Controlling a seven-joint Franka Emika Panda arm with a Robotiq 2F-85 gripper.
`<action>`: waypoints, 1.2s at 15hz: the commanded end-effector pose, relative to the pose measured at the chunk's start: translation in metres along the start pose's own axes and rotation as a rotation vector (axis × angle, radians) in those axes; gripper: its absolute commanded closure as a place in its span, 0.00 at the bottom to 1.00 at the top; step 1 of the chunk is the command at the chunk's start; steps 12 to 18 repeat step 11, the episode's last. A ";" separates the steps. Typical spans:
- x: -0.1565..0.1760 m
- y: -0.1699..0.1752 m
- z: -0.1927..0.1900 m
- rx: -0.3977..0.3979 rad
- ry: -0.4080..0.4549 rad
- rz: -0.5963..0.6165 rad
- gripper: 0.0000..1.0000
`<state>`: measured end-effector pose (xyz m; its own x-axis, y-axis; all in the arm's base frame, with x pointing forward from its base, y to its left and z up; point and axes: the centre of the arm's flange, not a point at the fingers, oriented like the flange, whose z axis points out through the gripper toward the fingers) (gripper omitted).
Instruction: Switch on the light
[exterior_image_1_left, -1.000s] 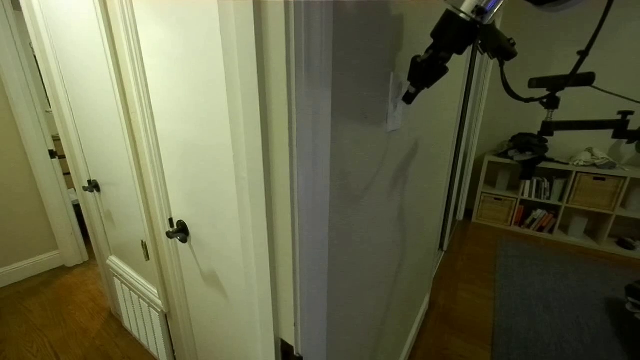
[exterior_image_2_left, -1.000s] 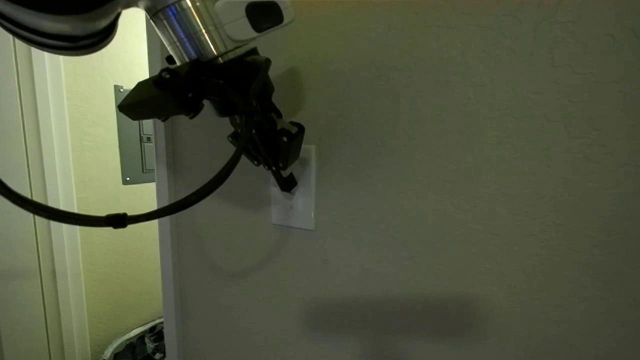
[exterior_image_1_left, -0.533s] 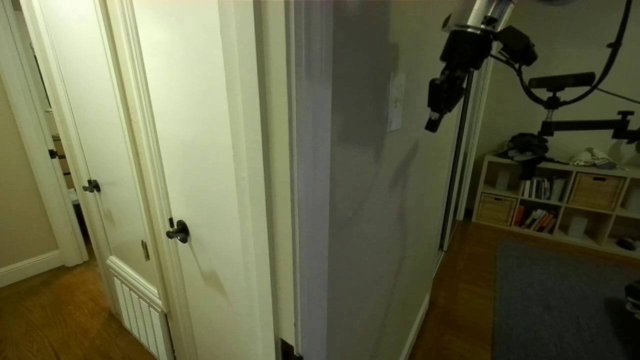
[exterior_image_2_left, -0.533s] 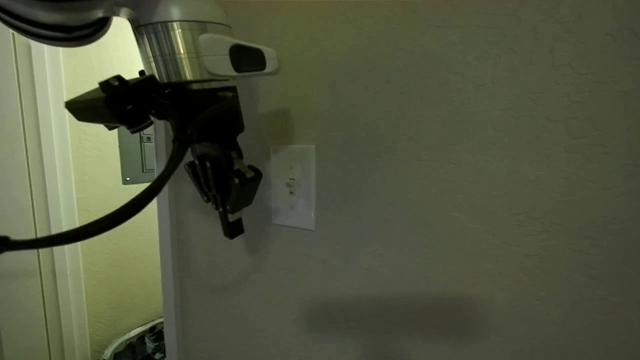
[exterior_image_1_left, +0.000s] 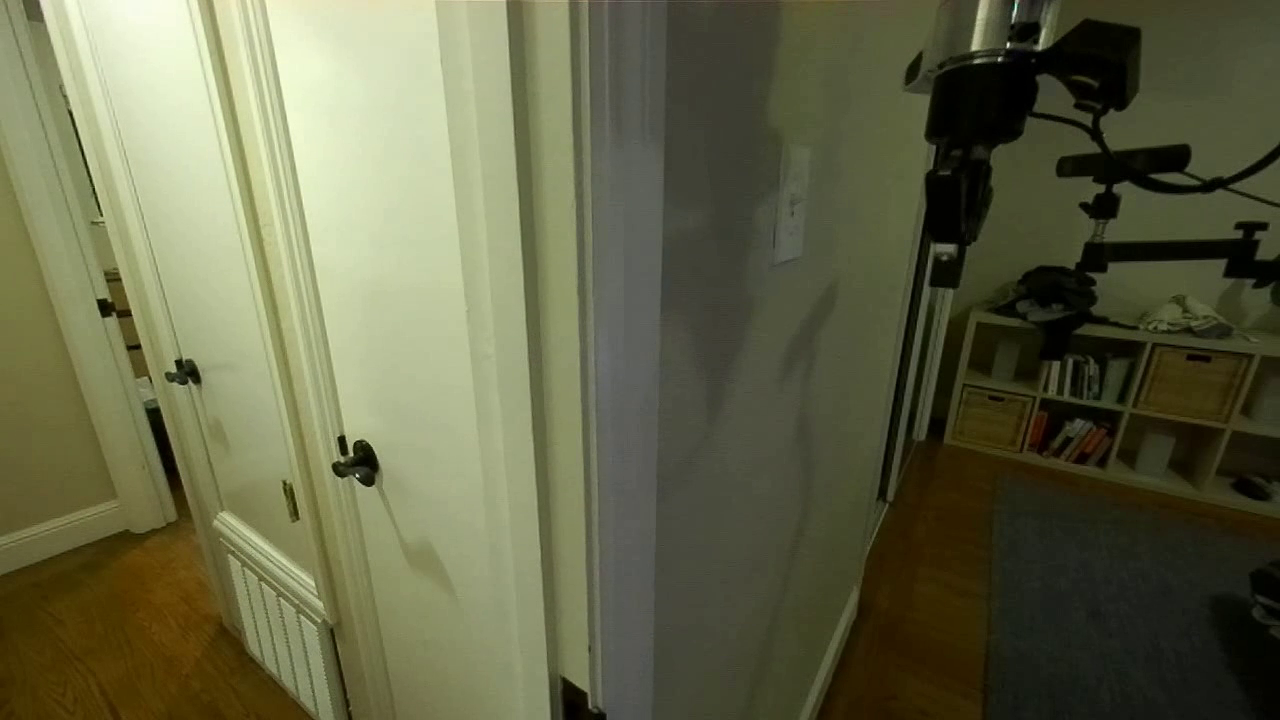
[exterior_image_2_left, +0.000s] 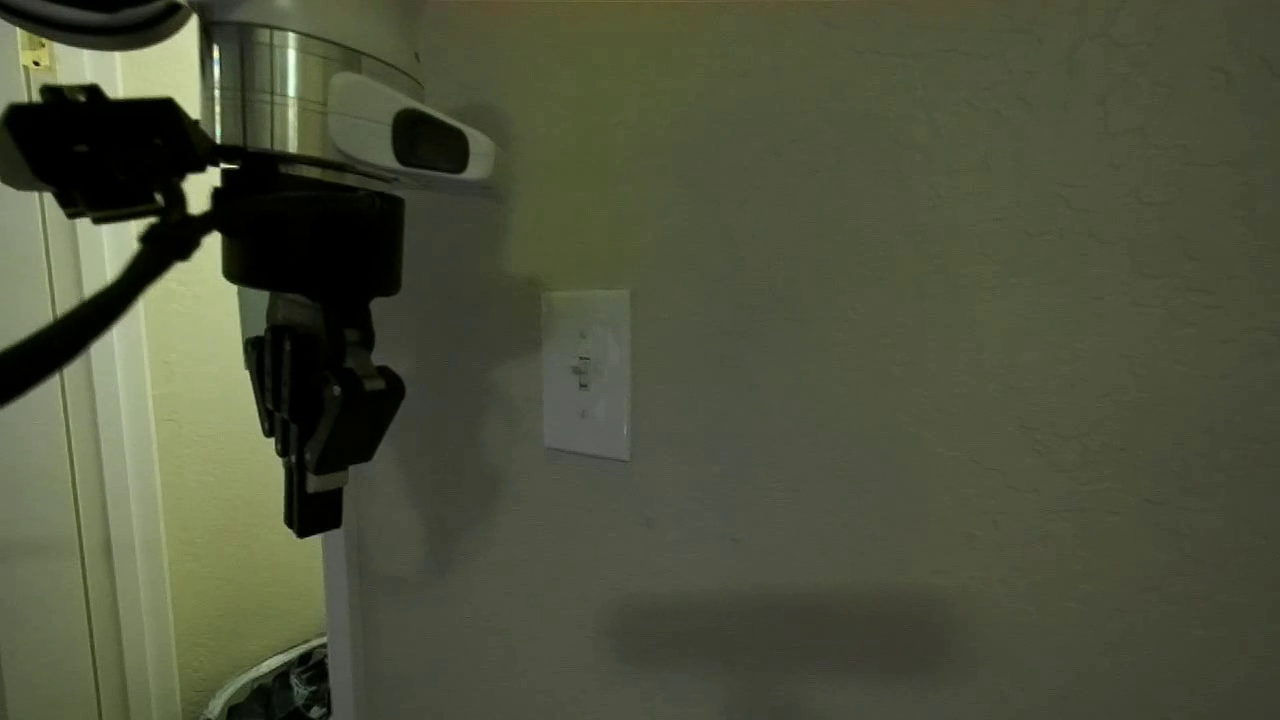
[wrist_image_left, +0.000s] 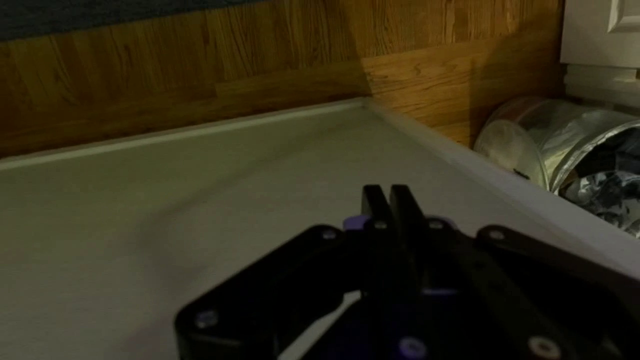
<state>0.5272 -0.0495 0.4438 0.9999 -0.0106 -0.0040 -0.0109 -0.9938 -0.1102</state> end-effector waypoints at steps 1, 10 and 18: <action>0.000 0.000 0.000 0.000 -0.002 -0.001 0.85; 0.001 0.000 0.003 0.000 -0.006 0.000 0.66; 0.001 0.000 0.003 0.000 -0.006 0.000 0.66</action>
